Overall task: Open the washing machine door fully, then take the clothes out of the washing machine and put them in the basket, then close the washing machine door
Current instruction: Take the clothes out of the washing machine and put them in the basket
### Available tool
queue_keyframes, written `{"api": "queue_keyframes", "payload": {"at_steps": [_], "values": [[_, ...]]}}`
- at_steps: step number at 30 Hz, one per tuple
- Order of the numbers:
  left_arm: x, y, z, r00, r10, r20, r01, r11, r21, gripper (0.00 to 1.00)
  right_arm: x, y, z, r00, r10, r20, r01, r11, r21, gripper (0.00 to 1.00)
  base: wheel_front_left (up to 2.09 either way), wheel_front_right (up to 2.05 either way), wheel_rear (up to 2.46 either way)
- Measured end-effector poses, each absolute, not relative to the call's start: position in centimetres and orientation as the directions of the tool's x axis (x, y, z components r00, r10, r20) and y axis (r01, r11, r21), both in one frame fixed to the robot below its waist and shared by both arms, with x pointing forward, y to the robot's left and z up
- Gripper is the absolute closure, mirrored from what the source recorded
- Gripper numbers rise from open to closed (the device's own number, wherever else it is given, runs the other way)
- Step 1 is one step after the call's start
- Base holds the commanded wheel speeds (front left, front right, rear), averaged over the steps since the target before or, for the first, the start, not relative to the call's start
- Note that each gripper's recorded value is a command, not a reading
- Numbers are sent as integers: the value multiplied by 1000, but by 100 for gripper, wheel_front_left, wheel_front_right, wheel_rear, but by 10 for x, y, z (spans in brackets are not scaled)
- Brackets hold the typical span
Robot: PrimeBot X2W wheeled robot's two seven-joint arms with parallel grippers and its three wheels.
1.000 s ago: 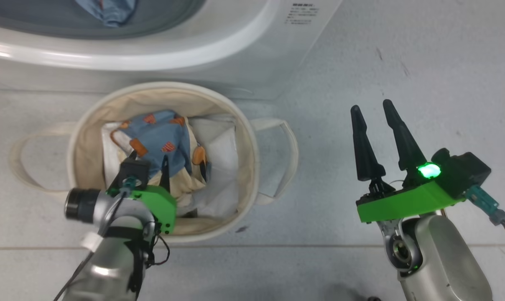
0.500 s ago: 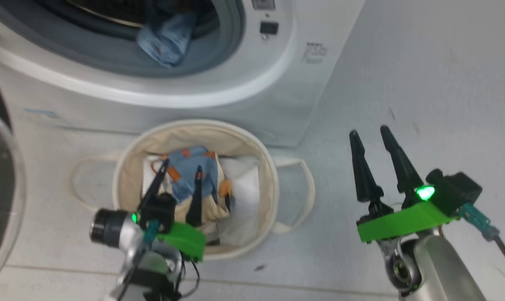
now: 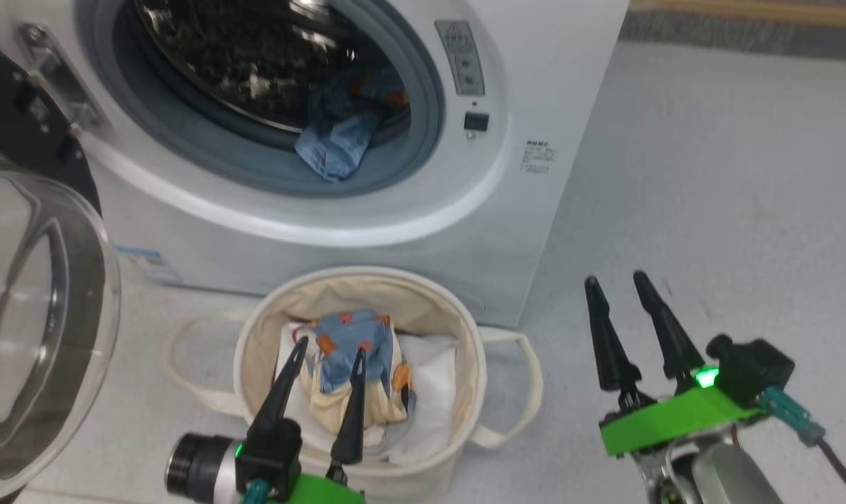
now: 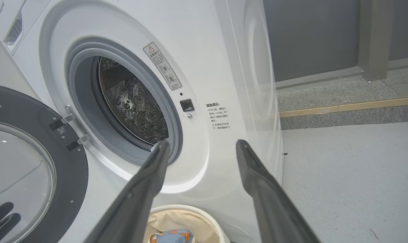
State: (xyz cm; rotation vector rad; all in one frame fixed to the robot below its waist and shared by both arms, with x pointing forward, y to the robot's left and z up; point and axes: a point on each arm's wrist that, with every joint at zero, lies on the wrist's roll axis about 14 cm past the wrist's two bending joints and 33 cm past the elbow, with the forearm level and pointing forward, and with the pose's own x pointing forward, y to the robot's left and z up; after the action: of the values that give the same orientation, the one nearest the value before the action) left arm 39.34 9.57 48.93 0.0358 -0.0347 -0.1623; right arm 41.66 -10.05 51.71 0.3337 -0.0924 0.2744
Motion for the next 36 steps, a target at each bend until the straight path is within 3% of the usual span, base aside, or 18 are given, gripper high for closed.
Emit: {"api": "queue_keyframes", "payload": {"at_steps": [7,36], "values": [[374,95,517,981,-158,112,156,987,27,0,398,-108,517,961,247,121,-268,940,212,0,0,0,0],[354,100,519,983,-139,120,135,990,45,0,380,-127,530,971,182,157,-219,940,263,0,0,0,0]]}}
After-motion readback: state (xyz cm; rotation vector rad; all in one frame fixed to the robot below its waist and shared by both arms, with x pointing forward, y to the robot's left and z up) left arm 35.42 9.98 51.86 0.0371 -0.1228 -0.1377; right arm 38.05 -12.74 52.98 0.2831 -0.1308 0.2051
